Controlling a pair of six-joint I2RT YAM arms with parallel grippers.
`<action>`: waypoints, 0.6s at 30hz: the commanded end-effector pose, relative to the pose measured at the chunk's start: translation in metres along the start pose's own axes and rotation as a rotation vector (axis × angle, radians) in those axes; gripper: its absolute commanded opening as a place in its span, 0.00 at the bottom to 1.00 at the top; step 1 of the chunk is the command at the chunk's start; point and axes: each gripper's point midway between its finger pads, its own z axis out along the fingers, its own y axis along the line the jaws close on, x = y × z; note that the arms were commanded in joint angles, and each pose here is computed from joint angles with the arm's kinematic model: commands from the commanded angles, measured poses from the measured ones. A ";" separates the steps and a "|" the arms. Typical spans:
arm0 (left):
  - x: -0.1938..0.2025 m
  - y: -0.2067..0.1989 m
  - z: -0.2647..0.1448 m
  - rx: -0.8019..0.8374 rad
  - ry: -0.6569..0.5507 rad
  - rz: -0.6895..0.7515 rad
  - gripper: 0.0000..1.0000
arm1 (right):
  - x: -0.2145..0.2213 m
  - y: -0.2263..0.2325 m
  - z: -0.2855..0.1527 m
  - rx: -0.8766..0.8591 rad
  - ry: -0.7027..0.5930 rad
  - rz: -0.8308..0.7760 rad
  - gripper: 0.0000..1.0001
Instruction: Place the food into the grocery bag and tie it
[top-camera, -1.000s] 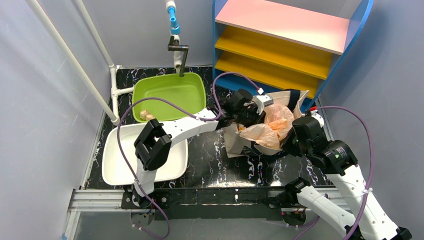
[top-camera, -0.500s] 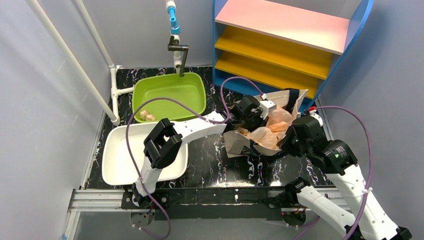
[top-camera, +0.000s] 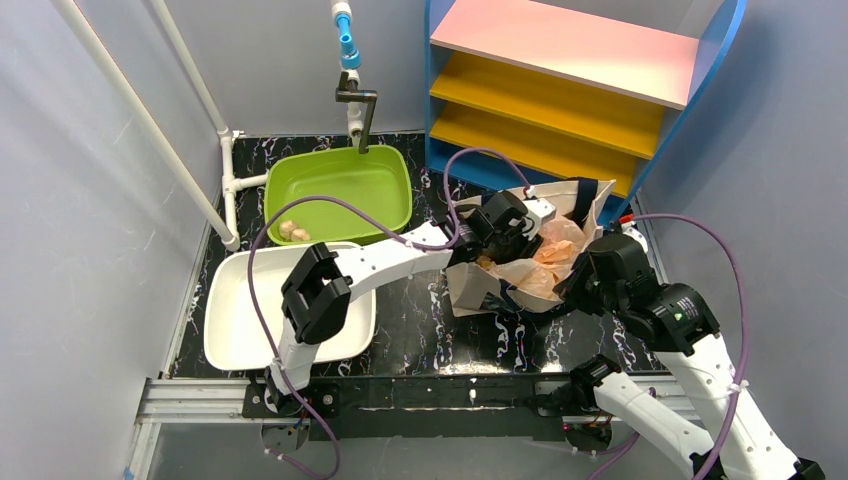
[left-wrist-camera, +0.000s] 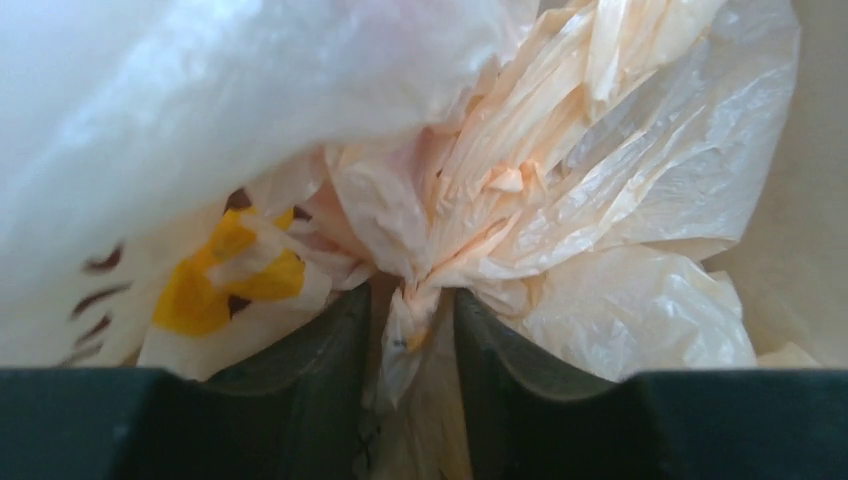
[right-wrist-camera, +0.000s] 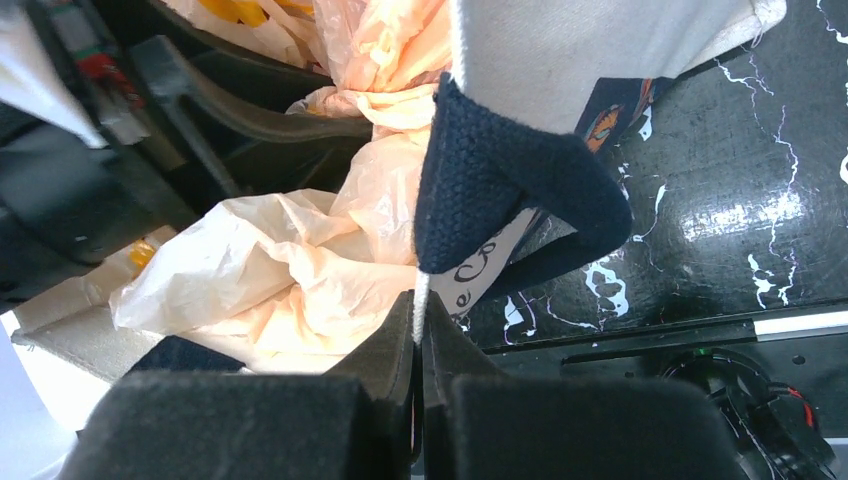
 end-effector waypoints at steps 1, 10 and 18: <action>-0.047 0.000 -0.062 -0.067 -0.106 0.016 0.41 | -0.003 0.009 -0.010 -0.056 -0.006 0.012 0.01; -0.091 -0.022 -0.119 -0.034 -0.205 0.073 0.79 | -0.008 0.010 -0.013 -0.062 -0.028 -0.017 0.01; -0.122 0.014 -0.206 -0.295 -0.340 0.278 0.98 | -0.001 0.015 -0.007 -0.087 0.007 -0.028 0.01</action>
